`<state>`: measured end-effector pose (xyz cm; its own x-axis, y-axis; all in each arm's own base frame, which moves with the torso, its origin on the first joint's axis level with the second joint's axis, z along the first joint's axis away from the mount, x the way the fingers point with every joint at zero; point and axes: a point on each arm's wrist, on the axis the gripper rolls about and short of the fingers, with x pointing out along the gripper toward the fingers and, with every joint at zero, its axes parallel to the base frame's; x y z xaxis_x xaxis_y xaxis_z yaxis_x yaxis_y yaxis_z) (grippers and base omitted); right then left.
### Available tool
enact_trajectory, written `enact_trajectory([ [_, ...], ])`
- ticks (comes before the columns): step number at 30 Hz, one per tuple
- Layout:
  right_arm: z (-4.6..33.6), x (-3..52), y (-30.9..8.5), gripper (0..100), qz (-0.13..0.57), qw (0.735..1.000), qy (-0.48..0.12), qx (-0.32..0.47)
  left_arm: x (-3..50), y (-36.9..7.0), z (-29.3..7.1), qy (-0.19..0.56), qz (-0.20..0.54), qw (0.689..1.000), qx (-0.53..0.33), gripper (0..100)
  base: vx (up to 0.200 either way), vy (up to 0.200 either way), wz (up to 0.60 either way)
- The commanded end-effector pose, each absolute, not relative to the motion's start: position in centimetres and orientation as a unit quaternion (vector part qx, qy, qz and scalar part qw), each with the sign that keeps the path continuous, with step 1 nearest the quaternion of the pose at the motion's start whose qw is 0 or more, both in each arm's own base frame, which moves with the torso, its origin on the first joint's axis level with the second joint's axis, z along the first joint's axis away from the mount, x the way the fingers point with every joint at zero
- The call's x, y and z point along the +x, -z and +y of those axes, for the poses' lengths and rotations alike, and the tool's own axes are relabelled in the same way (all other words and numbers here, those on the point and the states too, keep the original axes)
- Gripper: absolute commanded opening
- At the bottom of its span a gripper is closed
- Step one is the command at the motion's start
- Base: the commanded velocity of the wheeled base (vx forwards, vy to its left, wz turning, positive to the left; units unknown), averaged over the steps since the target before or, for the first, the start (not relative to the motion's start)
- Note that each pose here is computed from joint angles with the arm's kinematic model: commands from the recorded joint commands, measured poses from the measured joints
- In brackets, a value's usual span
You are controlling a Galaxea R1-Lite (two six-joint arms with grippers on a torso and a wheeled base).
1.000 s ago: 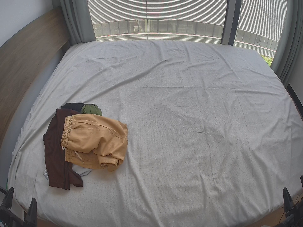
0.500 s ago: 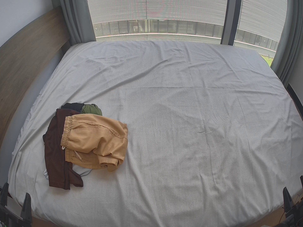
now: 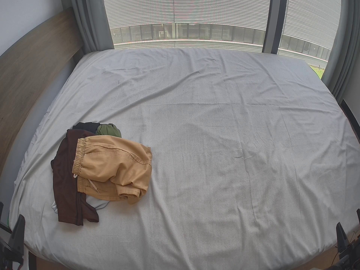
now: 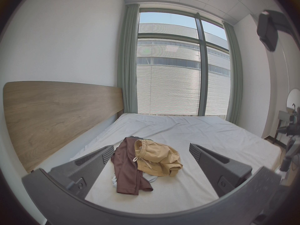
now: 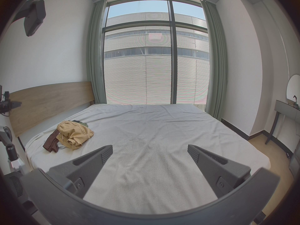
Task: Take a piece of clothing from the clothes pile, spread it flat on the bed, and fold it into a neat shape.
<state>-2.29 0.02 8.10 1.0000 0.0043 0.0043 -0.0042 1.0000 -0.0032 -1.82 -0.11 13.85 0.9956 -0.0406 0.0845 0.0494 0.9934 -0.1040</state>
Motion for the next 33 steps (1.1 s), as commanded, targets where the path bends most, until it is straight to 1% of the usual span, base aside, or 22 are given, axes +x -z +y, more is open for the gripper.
enact_trajectory([
  [1,0.0,-2.3,-7.6,100,-0.002,1.0,-0.002,-0.002,1.0,-18.0,-0.2,0.053,0.005,0.995,-0.089,100,0.0,0.0,0.0],
  [4,0.0,-2.3,-7.6,100,-0.002,1.0,-0.002,-0.002,3.2,-19.8,-0.3,0.07,0.023,0.992,-0.103,100,0.0,0.0,0.0],
  [9,0.0,-2.3,-7.6,100,-0.002,1.0,-0.001,-0.002,8.1,-23.1,-0.5,0.085,-0.001,0.99,-0.114,100,0.0,0.0,0.0],
  [13,0.0,-2.3,-7.6,100,-0.002,1.0,-0.001,-0.002,11.0,-24.1,-1.2,0.114,-0.005,0.987,-0.113,100,0.0,0.0,0.0],
  [15,0.0,-2.3,-7.6,100,-0.002,1.0,-0.001,-0.002,11.4,-24.2,-1.4,0.127,-0.002,0.985,-0.113,100,0.0,0.0,0.0],
  [17,0.0,-2.3,-7.6,100,-0.002,1.0,-0.001,-0.002,12.2,-24.7,-1.9,0.16,0.003,0.981,-0.113,100,0.0,0.0,0.0],
  [24,0.0,-2.3,-7.6,100,-0.002,1.0,-0.001,-0.001,13.0,-24.0,-2.1,0.188,0.032,0.975,-0.118,100,0.0,0.0,0.0],
  [28,0.0,-2.3,-7.6,100,-0.002,1.0,-0.001,-0.001,14.6,-22.9,-2.0,0.175,0.068,0.971,-0.151,100,0.0,0.0,0.0],
  [31,0.0,-2.3,-7.6,100,-0.002,1.0,-0.001,-0.001,15.7,-22.5,-1.2,0.148,0.073,0.974,-0.157,100,0.0,0.0,0.0],
  [33,0.0,-2.3,-7.6,100,-0.001,1.0,0.0,-0.001,16.9,-21.9,-0.7,0.146,0.088,0.972,-0.162,100,0.0,0.0,0.0],
])
